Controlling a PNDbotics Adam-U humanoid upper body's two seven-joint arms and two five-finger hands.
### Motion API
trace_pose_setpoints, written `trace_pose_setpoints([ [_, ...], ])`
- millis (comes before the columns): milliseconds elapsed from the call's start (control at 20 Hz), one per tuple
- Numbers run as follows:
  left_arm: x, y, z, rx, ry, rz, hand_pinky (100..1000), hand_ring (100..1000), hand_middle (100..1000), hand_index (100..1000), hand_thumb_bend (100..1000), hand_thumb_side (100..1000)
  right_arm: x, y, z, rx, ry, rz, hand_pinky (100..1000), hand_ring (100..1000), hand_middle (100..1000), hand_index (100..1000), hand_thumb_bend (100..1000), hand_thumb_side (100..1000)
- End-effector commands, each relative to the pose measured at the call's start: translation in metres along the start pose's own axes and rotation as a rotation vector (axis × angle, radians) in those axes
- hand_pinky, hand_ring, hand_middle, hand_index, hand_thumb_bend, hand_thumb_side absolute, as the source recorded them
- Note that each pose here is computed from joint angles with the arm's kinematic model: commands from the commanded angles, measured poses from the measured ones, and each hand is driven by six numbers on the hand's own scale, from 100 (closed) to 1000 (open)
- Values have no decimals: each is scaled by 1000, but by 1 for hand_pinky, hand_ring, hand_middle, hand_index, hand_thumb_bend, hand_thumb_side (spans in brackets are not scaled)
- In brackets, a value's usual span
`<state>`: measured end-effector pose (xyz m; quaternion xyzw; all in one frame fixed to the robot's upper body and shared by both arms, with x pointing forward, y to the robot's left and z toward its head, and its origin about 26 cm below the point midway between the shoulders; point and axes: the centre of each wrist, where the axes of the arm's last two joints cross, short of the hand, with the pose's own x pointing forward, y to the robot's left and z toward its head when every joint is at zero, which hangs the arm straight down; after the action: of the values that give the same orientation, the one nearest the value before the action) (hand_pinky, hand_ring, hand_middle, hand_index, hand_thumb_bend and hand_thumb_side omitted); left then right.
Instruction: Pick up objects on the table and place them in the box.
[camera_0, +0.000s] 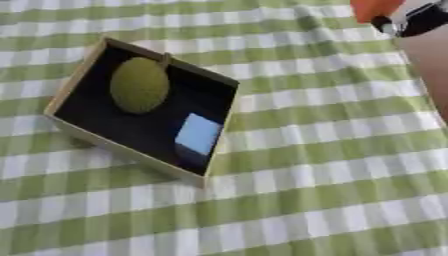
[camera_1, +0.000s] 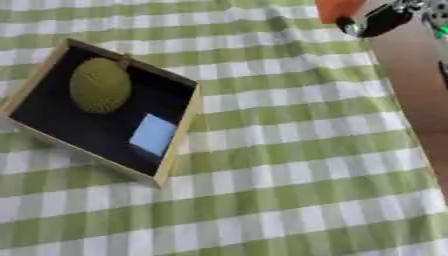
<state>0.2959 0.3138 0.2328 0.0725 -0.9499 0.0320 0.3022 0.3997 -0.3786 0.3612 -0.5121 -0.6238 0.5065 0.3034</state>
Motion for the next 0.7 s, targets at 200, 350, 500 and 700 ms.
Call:
trace_pose_setpoints([
  [200, 7, 2, -5, -12, -25, -12, 816, 829, 867, 831, 184, 846, 40, -33, 8, -6, -157, 94, 840, 781, 629, 755, 308, 108],
  [350, 6, 2, -4, -12, -19, -6, 816, 829, 866, 831, 186, 843, 63, -37, 8, 21, -226, 76, 839, 780, 631, 756, 306, 116],
  [500, 6, 1, -3, -13, -14, -2, 817, 829, 865, 831, 186, 838, 85, -37, 5, 55, -294, 66, 839, 778, 632, 756, 307, 122],
  [700, 6, -2, -5, -20, -13, 10, 817, 829, 865, 832, 189, 831, 114, -35, -3, 85, -394, 40, 839, 772, 628, 754, 266, 113],
])
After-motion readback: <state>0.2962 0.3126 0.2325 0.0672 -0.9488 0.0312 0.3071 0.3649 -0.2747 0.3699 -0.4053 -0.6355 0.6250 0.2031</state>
